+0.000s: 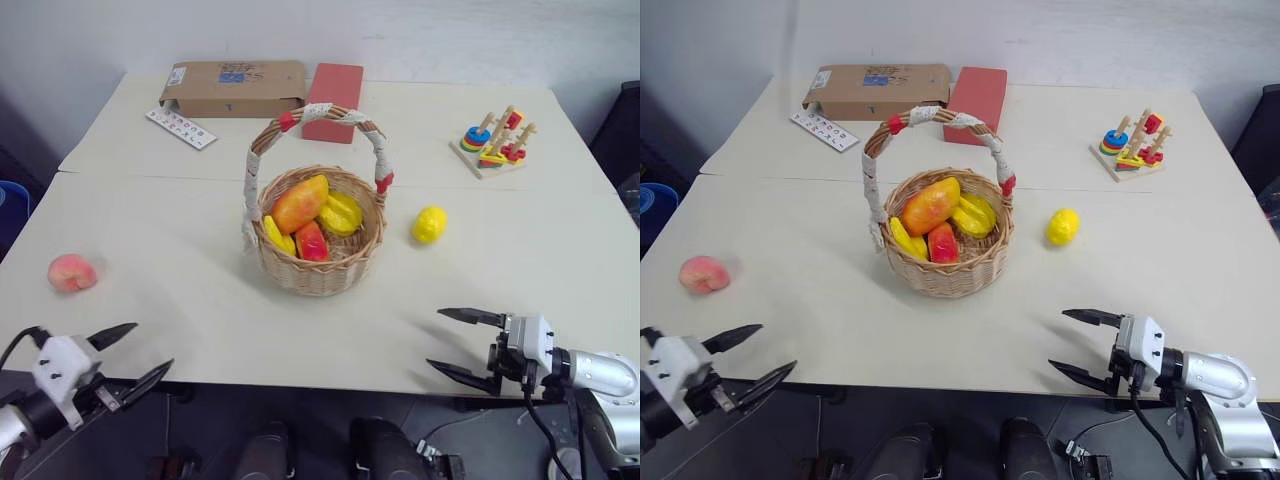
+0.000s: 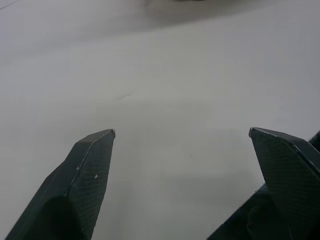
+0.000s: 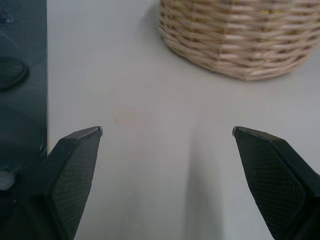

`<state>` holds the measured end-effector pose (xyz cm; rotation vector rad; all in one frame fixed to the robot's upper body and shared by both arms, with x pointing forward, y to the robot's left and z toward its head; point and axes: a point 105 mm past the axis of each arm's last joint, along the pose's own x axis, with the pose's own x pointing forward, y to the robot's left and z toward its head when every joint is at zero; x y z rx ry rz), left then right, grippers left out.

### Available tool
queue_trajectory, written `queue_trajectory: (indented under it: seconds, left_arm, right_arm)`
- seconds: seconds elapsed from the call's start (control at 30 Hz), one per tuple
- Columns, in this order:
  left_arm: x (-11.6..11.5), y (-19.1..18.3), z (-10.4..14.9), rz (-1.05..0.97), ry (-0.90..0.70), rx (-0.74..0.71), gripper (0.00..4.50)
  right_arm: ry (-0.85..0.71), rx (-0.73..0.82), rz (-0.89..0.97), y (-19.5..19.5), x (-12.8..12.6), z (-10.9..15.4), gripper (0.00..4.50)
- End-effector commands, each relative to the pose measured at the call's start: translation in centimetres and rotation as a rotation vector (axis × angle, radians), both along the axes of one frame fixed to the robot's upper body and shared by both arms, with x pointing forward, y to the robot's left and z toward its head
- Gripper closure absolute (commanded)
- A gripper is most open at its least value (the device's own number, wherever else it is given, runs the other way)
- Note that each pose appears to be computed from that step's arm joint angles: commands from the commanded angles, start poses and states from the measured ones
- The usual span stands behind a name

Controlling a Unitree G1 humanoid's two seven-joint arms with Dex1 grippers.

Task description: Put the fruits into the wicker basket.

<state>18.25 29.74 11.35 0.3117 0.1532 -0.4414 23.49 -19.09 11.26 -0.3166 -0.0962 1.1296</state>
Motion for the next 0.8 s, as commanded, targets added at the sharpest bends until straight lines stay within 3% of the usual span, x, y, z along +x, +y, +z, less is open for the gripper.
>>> queue_trajectory:
  seconds: [0.03, 0.23, 0.37, 0.47, 0.67, 0.8]
  left_arm:
    - [-1.4, 2.3, 0.9, 0.206, -0.062, -0.067, 0.0]
    - [-6.5, 8.8, 2.0, 0.824, -0.296, -0.294, 0.0]
    - [-8.2, 10.9, 0.4, 1.058, -0.3, -0.351, 0.0]
    - [-5.8, 10.9, -0.4, 1.051, -0.24, -0.362, 0.0]
    - [4.2, 10.6, 3.7, 0.868, -0.203, -0.364, 0.0]
    - [8.4, 10.6, 5.3, 0.783, -0.141, -0.297, 0.0]
  right_arm:
    - [-0.091, 0.162, 0.074, 2.5, 0.2, 3.5, 0.16]
    - [-0.142, 0.36, 0.192, 6.8, -0.3, 8.4, 0.16]
    - [-0.218, 0.42, 0.204, 8.3, 0.1, 10.7, 0.16]
    - [-0.236, 0.417, 0.238, 9.1, -0.1, 11.1, 0.16]
    - [-0.242, 0.386, 0.253, 9.8, 0.0, 10.6, 0.16]
    - [-0.236, 0.379, 0.259, 9.9, -0.1, 10.2, 0.16]
